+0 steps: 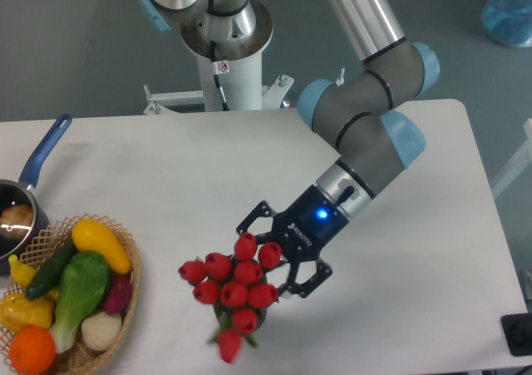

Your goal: Insert the flowers into the vase

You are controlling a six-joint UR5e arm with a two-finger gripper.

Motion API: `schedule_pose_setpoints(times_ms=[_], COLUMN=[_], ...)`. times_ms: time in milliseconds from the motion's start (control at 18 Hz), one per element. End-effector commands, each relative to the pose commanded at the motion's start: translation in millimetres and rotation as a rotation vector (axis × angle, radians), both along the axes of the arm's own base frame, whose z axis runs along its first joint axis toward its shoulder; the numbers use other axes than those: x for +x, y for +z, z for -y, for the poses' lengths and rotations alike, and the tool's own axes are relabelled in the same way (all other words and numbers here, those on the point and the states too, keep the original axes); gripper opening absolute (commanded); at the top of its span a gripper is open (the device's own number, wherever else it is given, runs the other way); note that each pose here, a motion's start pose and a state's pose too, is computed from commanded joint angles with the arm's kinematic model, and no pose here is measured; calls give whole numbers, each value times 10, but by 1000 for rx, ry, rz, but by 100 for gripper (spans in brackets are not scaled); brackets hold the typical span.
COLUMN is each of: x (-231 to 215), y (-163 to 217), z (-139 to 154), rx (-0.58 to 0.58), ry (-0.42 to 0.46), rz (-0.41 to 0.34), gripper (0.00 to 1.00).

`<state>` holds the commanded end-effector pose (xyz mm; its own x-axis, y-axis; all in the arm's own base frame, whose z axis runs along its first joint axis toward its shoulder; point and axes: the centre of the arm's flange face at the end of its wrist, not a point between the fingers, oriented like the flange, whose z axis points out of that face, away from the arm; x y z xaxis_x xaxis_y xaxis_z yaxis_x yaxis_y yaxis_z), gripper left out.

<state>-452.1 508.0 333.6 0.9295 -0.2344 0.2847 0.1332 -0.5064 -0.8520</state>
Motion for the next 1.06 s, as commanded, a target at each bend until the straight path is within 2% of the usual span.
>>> schedule_pose_setpoints(times_ms=[167, 333, 444, 611, 833, 1056], x=[14, 41, -7, -140, -295, -468], y=[47, 58, 52, 121, -42, -70], z=[125, 284, 370, 577, 896, 1143], rx=[-129, -249, -295, -414, -614, -711], ry=[34, 28, 22, 0, 40, 84], rz=[-121, -282, -350, -528, -586, -609], gripper=[100, 100, 100, 100, 100, 100])
